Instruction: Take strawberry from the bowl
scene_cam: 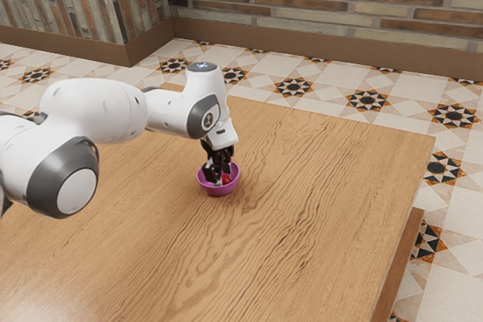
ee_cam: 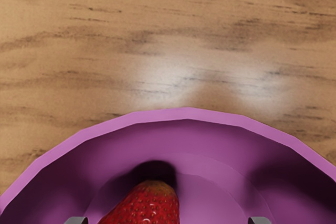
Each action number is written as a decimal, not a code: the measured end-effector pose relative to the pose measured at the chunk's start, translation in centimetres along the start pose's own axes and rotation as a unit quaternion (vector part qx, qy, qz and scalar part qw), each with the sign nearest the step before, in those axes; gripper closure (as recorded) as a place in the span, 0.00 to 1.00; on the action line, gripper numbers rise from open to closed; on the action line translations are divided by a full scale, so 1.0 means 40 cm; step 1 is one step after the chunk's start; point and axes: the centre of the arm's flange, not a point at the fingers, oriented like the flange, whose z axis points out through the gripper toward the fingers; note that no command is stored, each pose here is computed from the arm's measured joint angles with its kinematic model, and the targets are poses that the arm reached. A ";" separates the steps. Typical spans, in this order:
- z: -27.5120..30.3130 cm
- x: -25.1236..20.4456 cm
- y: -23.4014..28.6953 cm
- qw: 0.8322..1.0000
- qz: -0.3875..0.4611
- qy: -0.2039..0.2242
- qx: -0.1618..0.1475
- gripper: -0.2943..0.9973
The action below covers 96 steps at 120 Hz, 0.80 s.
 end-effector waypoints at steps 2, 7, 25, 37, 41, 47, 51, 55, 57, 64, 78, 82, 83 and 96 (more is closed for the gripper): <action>0.001 0.000 0.000 1.000 0.000 0.000 0.000 0.48; 0.003 0.000 0.000 1.000 0.001 0.000 0.001 0.48; 0.008 0.000 -0.001 1.000 0.003 0.000 0.001 0.50; 0.012 0.000 -0.001 1.000 0.004 0.001 0.001 0.54; 0.013 0.000 -0.001 1.000 0.004 0.001 0.001 0.55; 0.014 0.000 -0.001 1.000 0.004 0.001 0.001 0.57; 0.015 0.000 -0.001 1.000 0.005 0.001 0.001 0.57; 0.016 0.000 -0.001 1.000 0.005 0.001 0.001 0.58; 0.018 0.000 -0.001 1.000 0.005 0.001 0.000 0.58; 0.022 0.000 0.000 1.000 0.005 0.001 0.000 0.59; 0.027 0.000 0.000 1.000 0.005 0.002 0.000 0.61; 0.028 0.000 0.000 1.000 0.005 0.002 0.000 0.61; 0.028 0.000 0.000 1.000 0.005 0.002 0.000 0.61; 0.029 -0.001 -0.001 1.000 0.005 0.002 0.001 0.54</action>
